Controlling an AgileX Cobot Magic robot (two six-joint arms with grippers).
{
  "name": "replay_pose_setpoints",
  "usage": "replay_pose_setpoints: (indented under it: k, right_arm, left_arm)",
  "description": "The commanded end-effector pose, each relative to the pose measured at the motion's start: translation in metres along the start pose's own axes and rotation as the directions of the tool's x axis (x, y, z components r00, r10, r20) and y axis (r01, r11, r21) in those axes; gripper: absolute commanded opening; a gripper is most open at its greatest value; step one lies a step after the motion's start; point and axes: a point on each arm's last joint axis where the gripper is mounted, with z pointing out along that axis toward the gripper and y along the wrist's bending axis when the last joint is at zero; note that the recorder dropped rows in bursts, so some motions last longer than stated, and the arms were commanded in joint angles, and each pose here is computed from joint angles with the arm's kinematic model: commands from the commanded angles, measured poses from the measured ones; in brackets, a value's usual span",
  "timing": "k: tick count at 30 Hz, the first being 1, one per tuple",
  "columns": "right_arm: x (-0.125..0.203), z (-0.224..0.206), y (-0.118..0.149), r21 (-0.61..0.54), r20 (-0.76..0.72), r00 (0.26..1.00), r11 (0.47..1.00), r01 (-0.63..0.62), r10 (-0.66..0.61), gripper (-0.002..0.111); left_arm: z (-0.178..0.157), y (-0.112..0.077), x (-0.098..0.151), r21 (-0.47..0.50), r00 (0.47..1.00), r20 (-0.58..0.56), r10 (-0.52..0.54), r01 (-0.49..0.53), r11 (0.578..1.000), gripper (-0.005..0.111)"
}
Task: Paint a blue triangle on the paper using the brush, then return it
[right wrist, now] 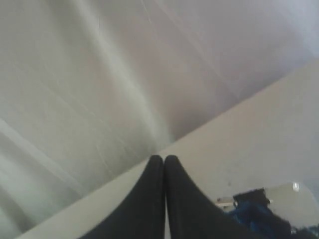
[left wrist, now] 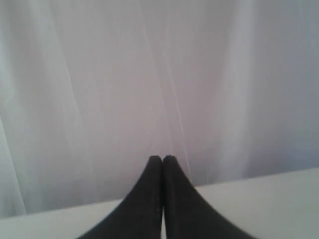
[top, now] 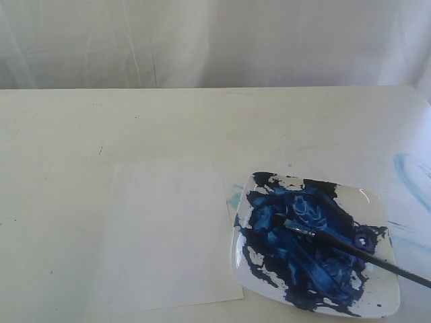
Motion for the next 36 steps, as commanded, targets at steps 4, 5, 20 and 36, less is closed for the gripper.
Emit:
replay_pose_setpoints:
  k: [4, 5, 20, 36]
  right_arm:
    - [-0.019, 0.016, 0.021, 0.080, -0.219, 0.975, 0.997, -0.008, 0.025, 0.000]
    - [-0.023, 0.019, 0.024, 0.087, -0.232, 0.972, 0.996, -0.008, 0.028, 0.000]
    - [-0.026, 0.051, 0.030, 0.194, -0.441, 0.893, 0.981, -0.004, 0.091, 0.000]
    - [-0.018, 0.043, 0.032, 0.291, -0.717, 0.682, 0.951, 0.104, 0.145, 0.000]
  left_arm:
    - [-0.004, 0.002, -0.023, -0.017, 0.964, 0.266, -0.015, 0.021, 1.000, 0.000]
    - [-0.005, 0.002, -0.026, -0.016, 0.954, 0.297, -0.027, 0.033, 0.999, 0.000]
    - [0.048, 0.012, -0.083, -0.044, 0.999, -0.006, -0.042, 0.041, 0.998, 0.000]
    - [0.175, -0.065, -0.010, 0.535, 0.299, -0.845, 0.444, 0.437, 0.723, 0.000]
